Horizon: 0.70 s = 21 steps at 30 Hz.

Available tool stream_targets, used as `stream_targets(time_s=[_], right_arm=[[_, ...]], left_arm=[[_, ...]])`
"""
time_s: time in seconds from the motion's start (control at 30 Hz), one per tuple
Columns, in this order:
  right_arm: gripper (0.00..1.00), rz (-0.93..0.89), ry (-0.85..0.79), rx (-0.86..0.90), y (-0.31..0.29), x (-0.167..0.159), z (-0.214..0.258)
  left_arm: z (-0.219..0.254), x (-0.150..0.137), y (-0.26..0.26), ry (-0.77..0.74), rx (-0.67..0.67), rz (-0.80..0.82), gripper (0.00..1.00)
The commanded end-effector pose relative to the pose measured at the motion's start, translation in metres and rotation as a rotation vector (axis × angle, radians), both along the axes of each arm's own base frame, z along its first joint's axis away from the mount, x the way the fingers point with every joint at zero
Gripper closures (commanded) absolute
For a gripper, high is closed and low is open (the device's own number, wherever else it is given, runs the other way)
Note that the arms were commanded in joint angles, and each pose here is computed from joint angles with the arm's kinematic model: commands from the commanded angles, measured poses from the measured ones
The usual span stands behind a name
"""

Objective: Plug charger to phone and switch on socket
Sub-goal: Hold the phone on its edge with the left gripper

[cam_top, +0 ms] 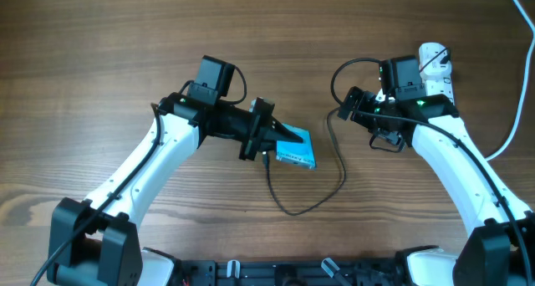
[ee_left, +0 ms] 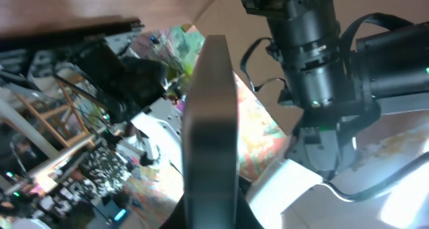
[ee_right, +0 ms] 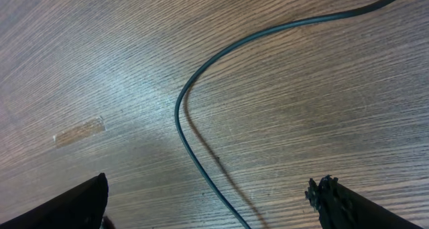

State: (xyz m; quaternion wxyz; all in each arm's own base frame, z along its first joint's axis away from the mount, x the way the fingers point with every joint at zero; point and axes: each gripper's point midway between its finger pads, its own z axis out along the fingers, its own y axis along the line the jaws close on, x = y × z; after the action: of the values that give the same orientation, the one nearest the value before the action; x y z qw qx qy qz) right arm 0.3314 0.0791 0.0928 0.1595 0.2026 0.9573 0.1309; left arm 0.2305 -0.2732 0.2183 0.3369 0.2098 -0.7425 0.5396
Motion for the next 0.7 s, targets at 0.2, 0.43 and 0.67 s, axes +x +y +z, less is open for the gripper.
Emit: stream_targets(time_s=[0.2, 0.43, 0.67], right_arm=[[0.0, 0.001, -0.006, -0.025, -0.004, 0.002, -0.002], [0.0, 0.001, -0.006, -0.024, -0.004, 0.002, -0.001], [0.0, 0.001, -0.006, -0.024, -0.004, 0.002, -0.001]], left_arm=[[0.031, -0.015, 0.0, 0.112, -0.137, -0.084, 0.96], [0.031, -0.011, 0.002, 0.228, -0.098, -0.057, 0.96], [0.031, -0.003, 0.01, 0.227, -0.101, -0.024, 0.96]])
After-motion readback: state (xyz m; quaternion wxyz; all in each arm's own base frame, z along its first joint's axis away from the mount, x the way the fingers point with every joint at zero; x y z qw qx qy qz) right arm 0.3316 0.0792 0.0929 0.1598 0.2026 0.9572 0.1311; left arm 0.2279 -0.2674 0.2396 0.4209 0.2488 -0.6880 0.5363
